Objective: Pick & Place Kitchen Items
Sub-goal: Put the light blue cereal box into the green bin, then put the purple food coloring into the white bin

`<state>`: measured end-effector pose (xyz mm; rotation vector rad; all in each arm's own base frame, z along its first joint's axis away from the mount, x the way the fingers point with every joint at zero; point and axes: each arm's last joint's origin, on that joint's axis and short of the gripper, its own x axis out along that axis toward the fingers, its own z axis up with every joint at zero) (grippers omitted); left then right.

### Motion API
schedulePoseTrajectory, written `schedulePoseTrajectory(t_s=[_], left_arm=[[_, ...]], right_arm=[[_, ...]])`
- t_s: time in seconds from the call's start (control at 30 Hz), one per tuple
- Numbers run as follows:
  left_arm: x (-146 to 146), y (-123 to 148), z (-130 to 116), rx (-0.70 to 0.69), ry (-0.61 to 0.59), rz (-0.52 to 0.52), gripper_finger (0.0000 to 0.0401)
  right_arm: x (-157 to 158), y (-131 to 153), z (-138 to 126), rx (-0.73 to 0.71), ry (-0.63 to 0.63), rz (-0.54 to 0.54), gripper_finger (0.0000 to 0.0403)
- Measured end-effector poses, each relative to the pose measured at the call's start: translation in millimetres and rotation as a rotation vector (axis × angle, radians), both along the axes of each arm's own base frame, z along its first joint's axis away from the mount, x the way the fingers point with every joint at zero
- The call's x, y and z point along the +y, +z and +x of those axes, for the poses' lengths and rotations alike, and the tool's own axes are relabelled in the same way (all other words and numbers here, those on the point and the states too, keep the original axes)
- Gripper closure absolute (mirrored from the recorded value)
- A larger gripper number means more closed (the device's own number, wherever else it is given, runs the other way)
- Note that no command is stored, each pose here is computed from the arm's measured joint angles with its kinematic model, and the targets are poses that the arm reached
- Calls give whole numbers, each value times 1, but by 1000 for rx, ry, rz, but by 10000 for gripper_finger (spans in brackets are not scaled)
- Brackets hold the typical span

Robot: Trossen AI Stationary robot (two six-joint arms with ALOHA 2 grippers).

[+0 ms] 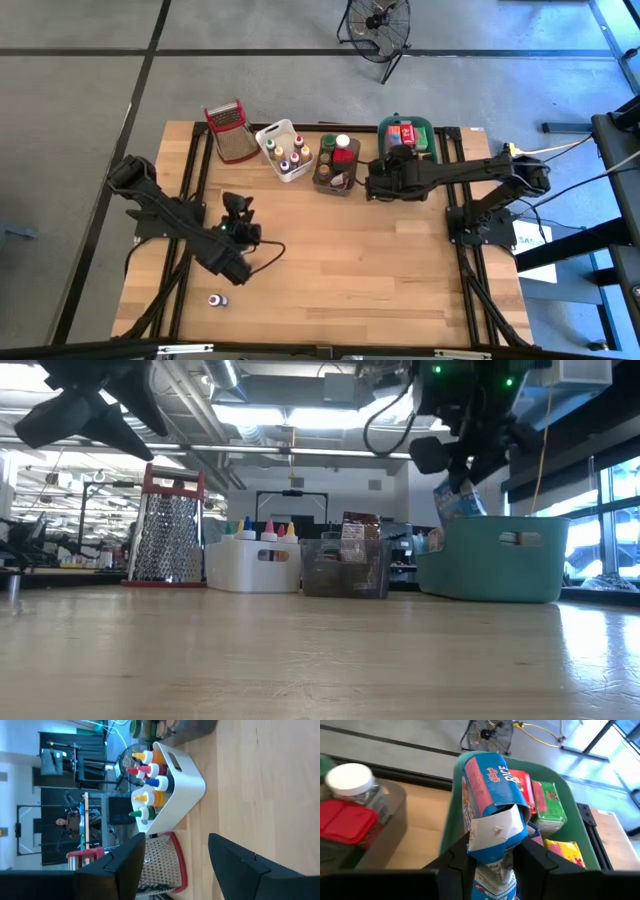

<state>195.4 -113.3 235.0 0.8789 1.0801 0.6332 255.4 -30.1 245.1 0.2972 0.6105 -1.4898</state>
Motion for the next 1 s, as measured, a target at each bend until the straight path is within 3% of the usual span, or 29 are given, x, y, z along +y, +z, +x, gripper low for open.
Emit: schedulePoseTrajectory(t_s=[0.3, 0.6, 1.0], left_arm=[[-7, 0, -4, -39, -22, -4, 189], [-10, 0, -6, -53, -30, -11, 189], [-10, 0, -6, -53, -28, -18, 189]], right_arm=[[-14, -12, -4, -16, -65, -1, 290], [-26, -22, -2, 3, -48, 51, 286], [-31, -22, 0, 9, -29, 76, 186]])
